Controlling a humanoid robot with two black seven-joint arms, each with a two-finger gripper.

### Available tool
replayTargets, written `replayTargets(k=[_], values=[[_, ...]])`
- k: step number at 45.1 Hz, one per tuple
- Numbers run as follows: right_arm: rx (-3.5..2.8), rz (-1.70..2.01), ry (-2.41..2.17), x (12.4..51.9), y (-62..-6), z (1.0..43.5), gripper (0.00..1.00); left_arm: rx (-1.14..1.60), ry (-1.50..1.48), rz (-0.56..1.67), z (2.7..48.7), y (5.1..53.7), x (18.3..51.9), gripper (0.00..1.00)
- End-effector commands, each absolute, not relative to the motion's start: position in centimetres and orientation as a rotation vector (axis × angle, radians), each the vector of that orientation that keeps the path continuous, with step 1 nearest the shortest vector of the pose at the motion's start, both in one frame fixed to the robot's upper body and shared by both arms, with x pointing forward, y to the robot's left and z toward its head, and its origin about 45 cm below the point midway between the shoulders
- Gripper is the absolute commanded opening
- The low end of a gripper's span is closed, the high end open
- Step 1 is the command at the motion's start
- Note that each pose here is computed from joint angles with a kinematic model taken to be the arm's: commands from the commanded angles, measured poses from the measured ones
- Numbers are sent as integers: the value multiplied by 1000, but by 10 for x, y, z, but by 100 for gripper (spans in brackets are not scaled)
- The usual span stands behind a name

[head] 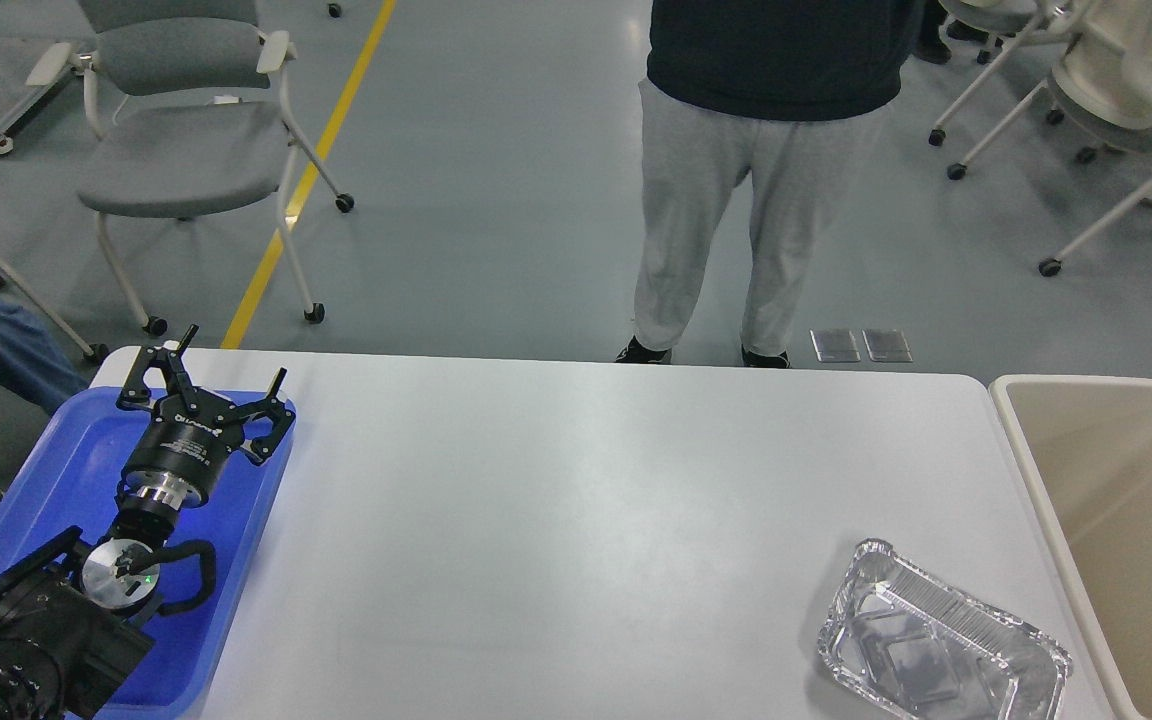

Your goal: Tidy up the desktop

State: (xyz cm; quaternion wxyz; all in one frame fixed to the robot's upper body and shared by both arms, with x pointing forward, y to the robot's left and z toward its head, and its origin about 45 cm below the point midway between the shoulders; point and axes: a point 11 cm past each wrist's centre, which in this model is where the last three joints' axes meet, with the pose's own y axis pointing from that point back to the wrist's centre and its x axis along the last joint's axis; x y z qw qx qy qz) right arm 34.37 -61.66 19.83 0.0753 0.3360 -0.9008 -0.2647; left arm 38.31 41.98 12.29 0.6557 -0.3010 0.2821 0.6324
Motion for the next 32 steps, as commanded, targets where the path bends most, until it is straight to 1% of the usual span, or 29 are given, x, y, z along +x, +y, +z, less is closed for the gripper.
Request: replayTargets(k=[1, 3, 4, 14, 29, 32], values=[[1442, -736, -2758, 385, -588, 292, 100, -683, 640, 1434, 123, 420, 383, 100], [1554, -714, -2722, 390, -577, 306, 100, -682, 639, 1433, 123, 420, 383, 100], [1706, -700, -2659, 397, -561, 317, 100, -683, 640, 1434, 123, 420, 383, 100], [2228, -690, -2342, 411, -514, 327, 100, -682, 640, 1433, 123, 420, 383, 100], [2528, -849, -2051, 427, -438, 292, 100, -682, 640, 1433, 123, 420, 383, 100], [2592, -913, -1976, 431, -413, 279, 100, -682, 640, 1433, 123, 420, 383, 100]])
